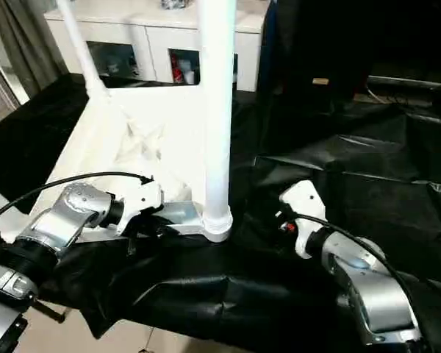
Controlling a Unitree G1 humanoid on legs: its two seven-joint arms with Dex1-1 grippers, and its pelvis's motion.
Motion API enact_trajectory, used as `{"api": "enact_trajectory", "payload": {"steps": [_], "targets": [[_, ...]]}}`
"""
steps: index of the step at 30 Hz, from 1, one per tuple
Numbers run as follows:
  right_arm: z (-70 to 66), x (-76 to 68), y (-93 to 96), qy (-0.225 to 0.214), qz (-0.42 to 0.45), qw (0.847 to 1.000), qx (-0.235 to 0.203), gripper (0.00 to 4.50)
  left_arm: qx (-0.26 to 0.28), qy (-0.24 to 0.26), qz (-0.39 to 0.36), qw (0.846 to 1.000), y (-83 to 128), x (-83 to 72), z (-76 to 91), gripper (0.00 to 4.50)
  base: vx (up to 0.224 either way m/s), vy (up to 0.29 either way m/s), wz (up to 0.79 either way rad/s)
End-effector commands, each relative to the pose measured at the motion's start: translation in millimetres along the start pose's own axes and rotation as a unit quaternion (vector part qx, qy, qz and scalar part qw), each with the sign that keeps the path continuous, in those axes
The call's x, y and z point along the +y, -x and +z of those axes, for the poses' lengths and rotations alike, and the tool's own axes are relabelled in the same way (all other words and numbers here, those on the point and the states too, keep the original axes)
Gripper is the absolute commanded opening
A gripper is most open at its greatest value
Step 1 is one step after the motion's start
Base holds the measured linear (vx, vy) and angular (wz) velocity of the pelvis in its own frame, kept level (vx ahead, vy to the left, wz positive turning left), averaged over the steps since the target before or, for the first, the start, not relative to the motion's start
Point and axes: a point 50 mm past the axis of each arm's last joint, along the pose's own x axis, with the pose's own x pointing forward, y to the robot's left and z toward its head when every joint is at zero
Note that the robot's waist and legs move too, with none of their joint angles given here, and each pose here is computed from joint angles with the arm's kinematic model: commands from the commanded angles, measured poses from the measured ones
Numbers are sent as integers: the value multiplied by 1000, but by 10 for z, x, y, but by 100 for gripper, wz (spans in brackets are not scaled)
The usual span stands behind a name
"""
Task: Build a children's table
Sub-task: Rotate table base, then rotate leg to tighten
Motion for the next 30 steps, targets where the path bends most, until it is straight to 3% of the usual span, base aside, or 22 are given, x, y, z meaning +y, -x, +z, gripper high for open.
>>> {"api": "enact_trajectory", "payload": {"steps": [1, 7, 9, 11, 14, 21, 30], "targets": [[42, -1, -19, 7, 4, 1000, -8, 381, -42, 9, 29, 999, 117, 52, 48, 3, 0, 0, 0], [29, 4, -16, 7, 4, 1000, -7, 381, -31, -18, 69, 997, 122, 62, 59, 3, 0, 0, 0], [3, 17, -6, 3, 0, 1000, -6, 381, -38, -65, 155, 985, 53, 57, 159, 3, 0, 0, 0], [-2, 19, -5, 2, -1, 1000, -6, 381, -42, -68, 165, 983, 40, 46, 181, 3, 0, 0, 0], [-28, 32, -3, -3, -4, 1000, -6, 381, -76, -86, 188, 975, -78, -162, 337, 3, 0, 0, 0], [-17, 30, -36, 0, 0, 1000, -7, 381, -61, -76, 209, 973, -207, -406, 287, 3, 0, 0, 0], [1, 25, -67, 6, 6, 1000, -7, 381, -61, -77, 227, 969, -167, -442, 298, 3, 0, 0, 0]]}}
